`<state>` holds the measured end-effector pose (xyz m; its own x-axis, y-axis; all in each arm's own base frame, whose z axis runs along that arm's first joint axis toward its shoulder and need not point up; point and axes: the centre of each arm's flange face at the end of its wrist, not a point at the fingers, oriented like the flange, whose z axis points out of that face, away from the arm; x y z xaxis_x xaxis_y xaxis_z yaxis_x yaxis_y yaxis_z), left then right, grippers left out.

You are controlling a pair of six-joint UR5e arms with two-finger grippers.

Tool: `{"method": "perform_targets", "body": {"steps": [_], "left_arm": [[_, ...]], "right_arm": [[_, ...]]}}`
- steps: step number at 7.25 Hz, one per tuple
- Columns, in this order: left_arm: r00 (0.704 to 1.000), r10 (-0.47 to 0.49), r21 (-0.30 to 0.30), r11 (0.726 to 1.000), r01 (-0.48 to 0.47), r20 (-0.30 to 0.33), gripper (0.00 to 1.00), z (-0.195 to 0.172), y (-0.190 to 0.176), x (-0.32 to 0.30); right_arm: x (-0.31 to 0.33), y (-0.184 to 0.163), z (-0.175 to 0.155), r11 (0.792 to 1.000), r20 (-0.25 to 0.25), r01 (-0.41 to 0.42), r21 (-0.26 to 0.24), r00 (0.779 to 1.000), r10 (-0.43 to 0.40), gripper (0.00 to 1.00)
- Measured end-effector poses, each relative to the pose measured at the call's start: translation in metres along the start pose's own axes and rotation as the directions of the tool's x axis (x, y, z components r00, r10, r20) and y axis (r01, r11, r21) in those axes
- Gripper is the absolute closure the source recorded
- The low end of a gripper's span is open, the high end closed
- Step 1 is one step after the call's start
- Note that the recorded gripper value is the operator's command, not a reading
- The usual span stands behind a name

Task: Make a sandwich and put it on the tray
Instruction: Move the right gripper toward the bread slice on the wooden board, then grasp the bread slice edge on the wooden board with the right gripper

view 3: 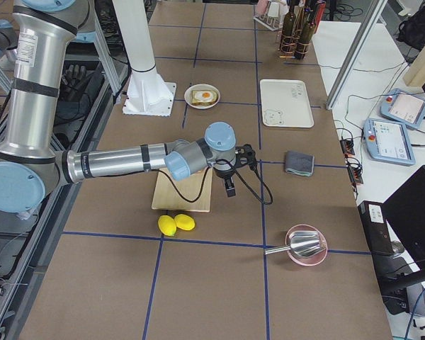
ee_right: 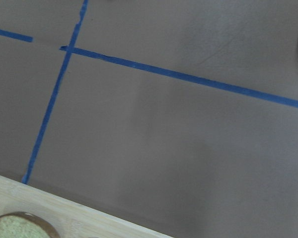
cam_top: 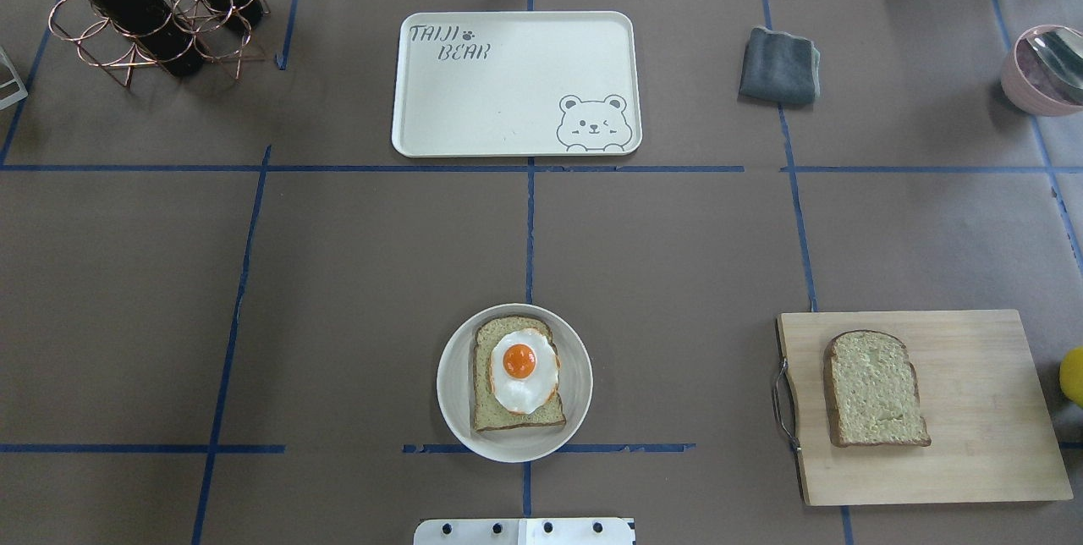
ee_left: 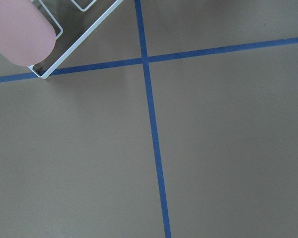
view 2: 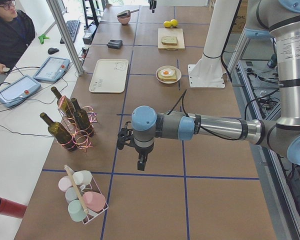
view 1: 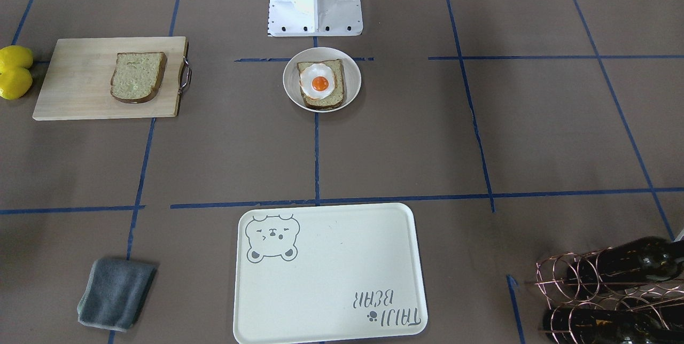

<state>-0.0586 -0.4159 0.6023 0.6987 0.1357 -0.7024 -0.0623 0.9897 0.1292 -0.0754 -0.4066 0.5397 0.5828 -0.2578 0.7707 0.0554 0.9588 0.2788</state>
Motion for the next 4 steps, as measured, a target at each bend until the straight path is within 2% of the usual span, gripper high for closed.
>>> {"method": "perform_targets", "body": {"steps": [2,3,4], "left_arm": [[1.0,0.002,0.002,1.0,-0.002,0.0,0.0,-0.001,-0.001,0.001],[1.0,0.003,0.002,1.0,-0.003,0.0,0.0,-0.001,-0.001,0.001],[1.0,0.003,0.003,1.0,-0.003,0.0,0.0,-0.001,-0.001,0.001]], "right_arm": [[-0.041,0.044,0.035,0.993,0.082,-0.12,0.013,0.99,0.119,0.01],[-0.061,0.067,0.056,0.985,0.093,-0.173,0.013,0.981,0.171,0.01],[-0.083,0.085,0.082,0.978,0.081,-0.207,0.019,0.975,0.205,0.07]]}}
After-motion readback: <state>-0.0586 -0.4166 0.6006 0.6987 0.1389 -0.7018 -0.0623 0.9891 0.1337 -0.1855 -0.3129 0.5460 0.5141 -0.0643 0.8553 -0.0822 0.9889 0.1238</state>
